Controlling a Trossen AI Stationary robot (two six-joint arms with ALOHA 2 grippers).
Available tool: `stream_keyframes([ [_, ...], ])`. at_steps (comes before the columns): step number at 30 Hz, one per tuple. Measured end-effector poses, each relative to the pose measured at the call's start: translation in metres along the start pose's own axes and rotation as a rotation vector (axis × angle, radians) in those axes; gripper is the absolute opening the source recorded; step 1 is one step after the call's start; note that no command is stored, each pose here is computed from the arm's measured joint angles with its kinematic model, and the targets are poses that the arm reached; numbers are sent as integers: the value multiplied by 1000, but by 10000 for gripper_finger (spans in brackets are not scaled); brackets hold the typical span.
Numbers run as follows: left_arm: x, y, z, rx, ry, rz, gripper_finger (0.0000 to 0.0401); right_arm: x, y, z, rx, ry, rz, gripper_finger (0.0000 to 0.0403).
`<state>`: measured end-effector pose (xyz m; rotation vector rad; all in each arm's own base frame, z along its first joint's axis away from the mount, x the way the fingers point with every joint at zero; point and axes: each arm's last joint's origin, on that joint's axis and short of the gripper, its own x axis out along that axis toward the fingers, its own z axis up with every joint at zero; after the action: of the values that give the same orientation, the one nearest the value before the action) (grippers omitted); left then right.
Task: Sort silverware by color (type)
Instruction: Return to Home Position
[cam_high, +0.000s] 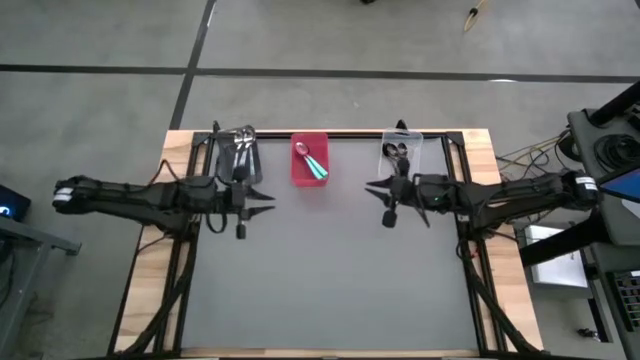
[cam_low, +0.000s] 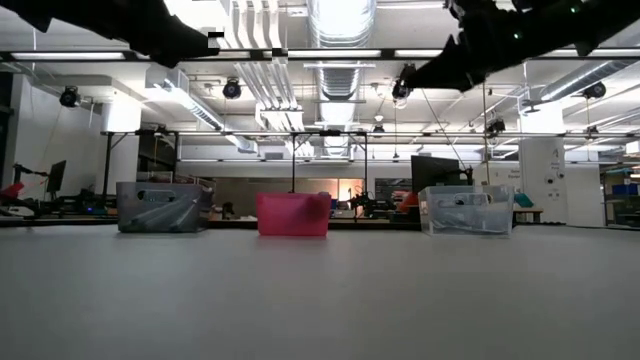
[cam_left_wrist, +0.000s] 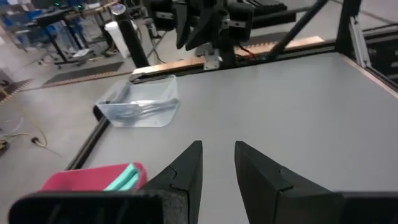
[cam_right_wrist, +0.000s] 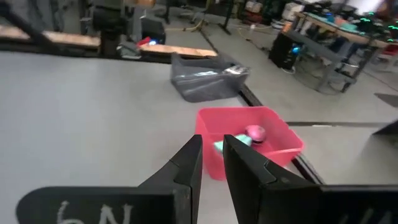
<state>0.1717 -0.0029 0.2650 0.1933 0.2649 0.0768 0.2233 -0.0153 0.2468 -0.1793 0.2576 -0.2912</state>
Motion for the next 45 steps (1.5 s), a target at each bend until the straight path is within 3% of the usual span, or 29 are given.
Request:
stream_keyframes([
  [5,-15,8,-5,-9,-49,48,76,-12,-13,-13,41,-19,-47,57],
  [16,-33,14,-34,-51,-65,123,76,-32,-27,-34,48,-42,-40,57],
  [31,-49,10,-59,-128,-145,134,76,-67,-29,-77,107,-124,-86,56],
  [40,-59,8,-67,-172,-165,133,76,-87,-29,-91,128,-265,-107,56],
  [45,-64,7,-72,-208,-187,132,76,-90,-28,-104,149,-257,-121,56],
])
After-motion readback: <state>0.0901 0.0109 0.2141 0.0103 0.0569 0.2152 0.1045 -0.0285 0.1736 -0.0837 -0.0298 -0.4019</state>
